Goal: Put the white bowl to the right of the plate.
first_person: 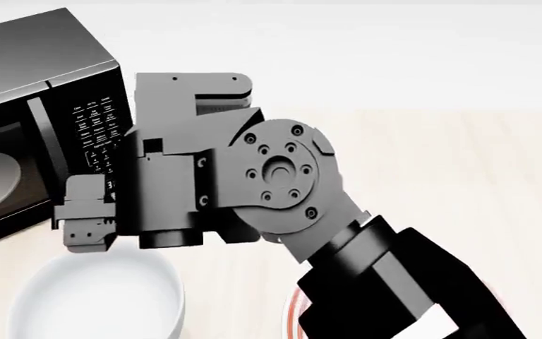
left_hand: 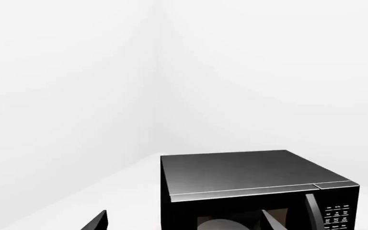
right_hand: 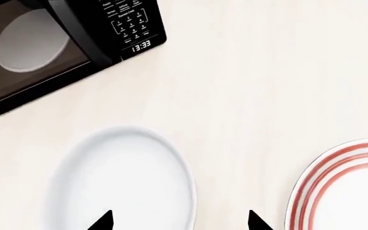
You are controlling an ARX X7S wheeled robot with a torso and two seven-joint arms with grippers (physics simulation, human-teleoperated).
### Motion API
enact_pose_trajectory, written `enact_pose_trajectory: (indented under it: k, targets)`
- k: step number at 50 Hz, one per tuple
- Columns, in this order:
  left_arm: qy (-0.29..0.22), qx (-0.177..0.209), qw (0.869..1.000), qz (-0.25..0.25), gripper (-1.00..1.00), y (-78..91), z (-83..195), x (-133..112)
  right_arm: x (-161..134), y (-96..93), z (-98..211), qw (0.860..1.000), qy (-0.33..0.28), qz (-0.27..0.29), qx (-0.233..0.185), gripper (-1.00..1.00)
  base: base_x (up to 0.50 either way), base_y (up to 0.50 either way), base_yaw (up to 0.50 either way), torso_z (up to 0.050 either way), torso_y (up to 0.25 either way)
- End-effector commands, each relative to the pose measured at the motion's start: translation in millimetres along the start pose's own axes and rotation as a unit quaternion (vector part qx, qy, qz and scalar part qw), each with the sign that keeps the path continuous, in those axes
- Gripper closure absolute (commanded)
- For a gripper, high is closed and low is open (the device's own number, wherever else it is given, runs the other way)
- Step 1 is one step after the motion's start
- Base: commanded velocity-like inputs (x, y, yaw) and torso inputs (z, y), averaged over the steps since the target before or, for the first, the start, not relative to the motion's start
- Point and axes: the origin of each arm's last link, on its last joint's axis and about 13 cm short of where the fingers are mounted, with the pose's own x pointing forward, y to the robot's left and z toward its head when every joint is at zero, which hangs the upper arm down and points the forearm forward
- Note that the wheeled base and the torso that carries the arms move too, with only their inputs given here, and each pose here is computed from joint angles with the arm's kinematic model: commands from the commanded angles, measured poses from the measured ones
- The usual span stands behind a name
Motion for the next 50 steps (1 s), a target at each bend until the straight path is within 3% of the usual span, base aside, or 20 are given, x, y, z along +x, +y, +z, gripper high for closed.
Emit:
enact_pose_trajectory:
  k: [1, 10, 15, 22, 24, 41, 50]
  targets:
    - [-0.002, 0.000, 1.000, -0.001, -1.00, -0.1, 0.5, -0.8, 14.2, -0.4, -6.0, 0.999, 0.027, -0.006, 0.033, -1.00, 0.00, 0.00, 0.00, 0.000, 0.000]
    - [-0.002, 0.000, 1.000, -0.002, -1.00, -0.2, 0.0, -1.0, 25.4, 0.7, -9.9, 0.995, 0.048, 0.027, 0.087, -1.00, 0.00, 0.00, 0.00, 0.000, 0.000]
    - [-0.002, 0.000, 1.000, -0.003, -1.00, -0.3, 0.0, -1.1, 27.7, 1.2, -13.6, 0.994, 0.048, 0.032, 0.094, -1.00, 0.00, 0.00, 0.00, 0.000, 0.000]
    - [-0.003, -0.001, 1.000, -0.004, -1.00, -0.4, 0.6, -1.7, 34.3, 0.6, -16.7, 0.992, 0.044, -0.002, 0.117, -1.00, 0.00, 0.00, 0.00, 0.000, 0.000]
    - [-0.004, 0.000, 1.000, -0.004, -1.00, -0.3, 0.8, -2.1, 37.0, 0.9, -17.7, 0.989, 0.048, -0.019, 0.140, -1.00, 0.00, 0.00, 0.00, 0.000, 0.000]
    - [-0.008, 0.000, 1.000, -0.004, -1.00, 0.1, 1.5, -3.2, 52.2, 3.3, -30.1, 0.977, 0.093, -0.005, 0.190, -1.00, 0.00, 0.00, 0.00, 0.000, 0.000]
    - [-0.011, 0.001, 1.000, -0.003, -1.00, 0.4, 2.1, -3.9, 56.7, 5.6, -35.9, 0.976, 0.118, -0.008, 0.185, -1.00, 0.00, 0.00, 0.00, 0.000, 0.000]
